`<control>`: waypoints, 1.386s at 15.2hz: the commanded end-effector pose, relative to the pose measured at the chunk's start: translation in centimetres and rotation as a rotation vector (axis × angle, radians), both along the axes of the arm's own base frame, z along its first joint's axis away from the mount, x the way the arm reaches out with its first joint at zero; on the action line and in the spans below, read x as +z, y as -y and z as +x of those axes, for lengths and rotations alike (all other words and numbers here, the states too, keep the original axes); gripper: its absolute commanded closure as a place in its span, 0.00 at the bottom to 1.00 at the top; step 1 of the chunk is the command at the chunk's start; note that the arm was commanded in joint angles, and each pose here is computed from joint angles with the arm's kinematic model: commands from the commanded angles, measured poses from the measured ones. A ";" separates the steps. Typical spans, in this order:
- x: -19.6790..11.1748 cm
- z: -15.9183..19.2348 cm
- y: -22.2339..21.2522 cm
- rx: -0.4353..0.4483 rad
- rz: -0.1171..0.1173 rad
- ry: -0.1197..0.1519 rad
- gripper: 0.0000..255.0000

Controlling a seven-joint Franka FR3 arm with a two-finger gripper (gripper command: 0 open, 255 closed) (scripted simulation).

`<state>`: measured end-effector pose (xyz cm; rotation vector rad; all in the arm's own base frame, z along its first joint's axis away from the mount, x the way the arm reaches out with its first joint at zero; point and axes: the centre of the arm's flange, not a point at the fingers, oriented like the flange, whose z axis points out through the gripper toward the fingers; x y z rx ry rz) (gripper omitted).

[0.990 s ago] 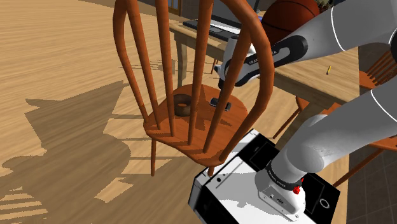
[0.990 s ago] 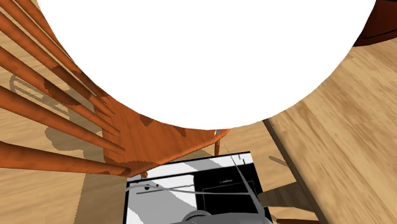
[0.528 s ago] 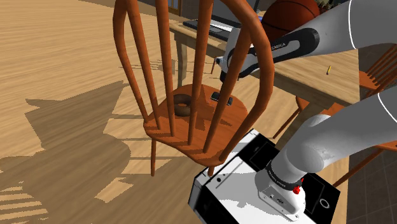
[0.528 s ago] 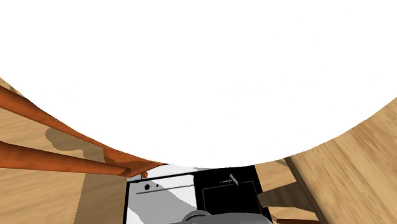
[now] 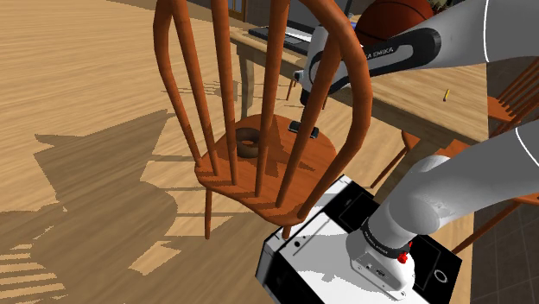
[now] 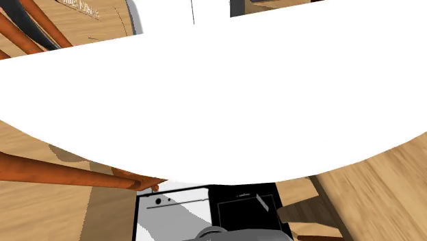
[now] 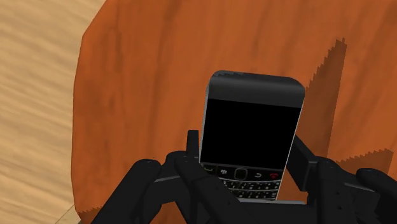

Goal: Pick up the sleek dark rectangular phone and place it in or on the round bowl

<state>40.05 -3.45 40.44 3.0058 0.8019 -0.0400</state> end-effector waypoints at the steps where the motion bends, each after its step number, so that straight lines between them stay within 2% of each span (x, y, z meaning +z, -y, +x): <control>1: 3.7 0.3 0.8 -0.020 -0.001 0.069 1.00; 4: 4.9 0.3 0.8 -0.020 -0.001 0.069 1.00; 19: 5.5 9.3 -16.7 -0.020 -0.001 0.069 1.00; 21: 4.5 9.3 -16.7 -0.020 -0.001 0.069 1.00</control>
